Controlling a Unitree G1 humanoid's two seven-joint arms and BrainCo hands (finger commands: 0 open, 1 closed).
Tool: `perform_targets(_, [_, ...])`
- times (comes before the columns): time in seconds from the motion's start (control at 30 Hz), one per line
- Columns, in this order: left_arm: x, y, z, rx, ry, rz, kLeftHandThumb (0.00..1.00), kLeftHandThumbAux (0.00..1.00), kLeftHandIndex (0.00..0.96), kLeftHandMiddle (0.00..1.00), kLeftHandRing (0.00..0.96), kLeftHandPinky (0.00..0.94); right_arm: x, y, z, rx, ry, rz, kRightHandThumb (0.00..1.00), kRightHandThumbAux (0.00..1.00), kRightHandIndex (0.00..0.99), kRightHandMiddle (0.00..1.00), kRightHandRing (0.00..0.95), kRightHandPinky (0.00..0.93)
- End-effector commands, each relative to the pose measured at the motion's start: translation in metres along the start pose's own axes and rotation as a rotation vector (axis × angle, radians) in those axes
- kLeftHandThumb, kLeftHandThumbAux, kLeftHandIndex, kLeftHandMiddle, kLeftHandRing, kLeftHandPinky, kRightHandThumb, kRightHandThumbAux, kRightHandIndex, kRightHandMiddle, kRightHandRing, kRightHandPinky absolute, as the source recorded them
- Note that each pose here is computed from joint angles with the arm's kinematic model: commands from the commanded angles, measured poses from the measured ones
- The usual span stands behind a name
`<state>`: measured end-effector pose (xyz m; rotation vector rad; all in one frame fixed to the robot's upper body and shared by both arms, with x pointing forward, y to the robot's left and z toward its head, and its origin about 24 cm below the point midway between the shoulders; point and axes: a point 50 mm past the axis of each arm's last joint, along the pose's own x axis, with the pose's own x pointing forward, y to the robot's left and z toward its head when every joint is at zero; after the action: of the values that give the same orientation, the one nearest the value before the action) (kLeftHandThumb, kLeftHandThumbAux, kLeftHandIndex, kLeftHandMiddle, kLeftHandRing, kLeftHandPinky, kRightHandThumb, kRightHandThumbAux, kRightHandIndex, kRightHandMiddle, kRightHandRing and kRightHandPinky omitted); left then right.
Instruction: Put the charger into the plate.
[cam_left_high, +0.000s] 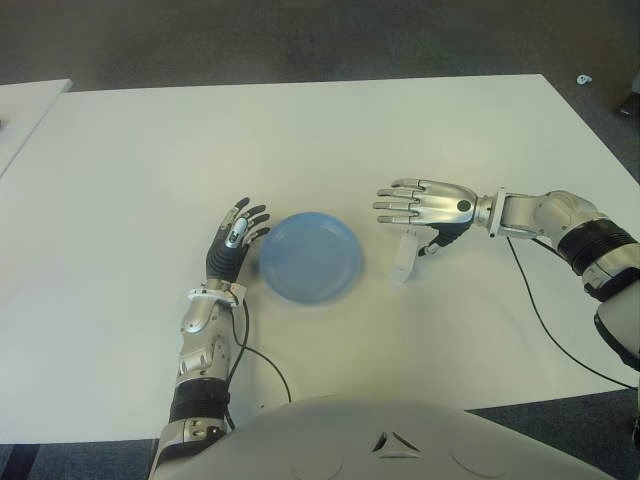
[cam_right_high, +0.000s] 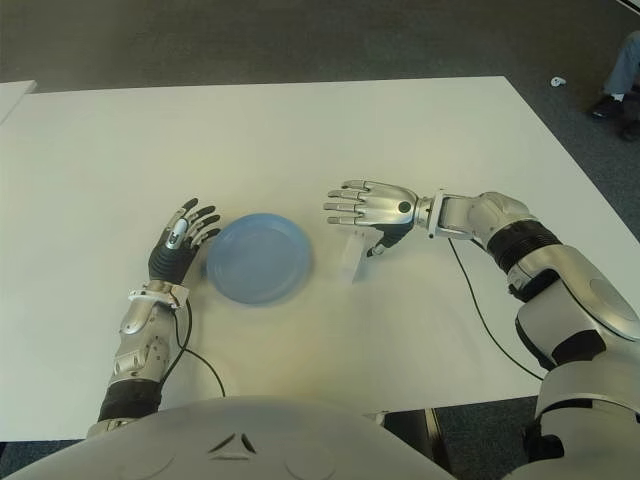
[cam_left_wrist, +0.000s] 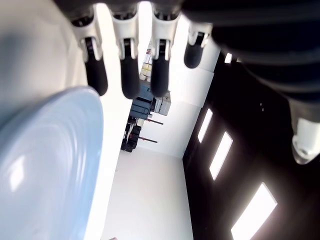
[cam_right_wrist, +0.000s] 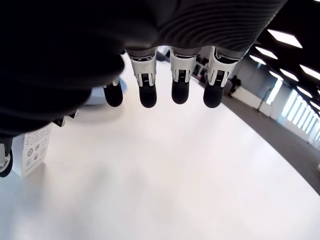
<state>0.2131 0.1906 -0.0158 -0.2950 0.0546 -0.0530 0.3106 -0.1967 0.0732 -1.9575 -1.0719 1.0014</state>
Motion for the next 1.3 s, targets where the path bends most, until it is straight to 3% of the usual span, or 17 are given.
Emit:
perform_targets(0.03, [-0.002, 0.0, -0.007, -0.001, 0.041, 0.018, 0.0, 0.484, 0.14, 0.246, 0.263, 0.286, -0.003, 0.0, -0.002, -0.041, -0.016, -0.001, 0.305, 0.356, 0.0, 0.0, 0.0, 0.0])
perform_targets(0.93, [0.001, 0.0, -0.006, -0.002, 0.031, 0.007, 0.0, 0.478, 0.142, 0.254, 0.265, 0.285, -0.002, 0.0, 0.005, -0.055, -0.05, -0.02, 0.329, 0.384, 0.0, 0.0, 0.0, 0.0])
perform_targets(1.3, [0.003, 0.0, -0.006, -0.018, 0.033, 0.002, 0.0, 0.487, 0.147, 0.255, 0.268, 0.289, -0.002, -0.002, 0.01, -0.046, -0.057, -0.056, 0.293, 0.406, 0.0, 0.0, 0.0, 0.0])
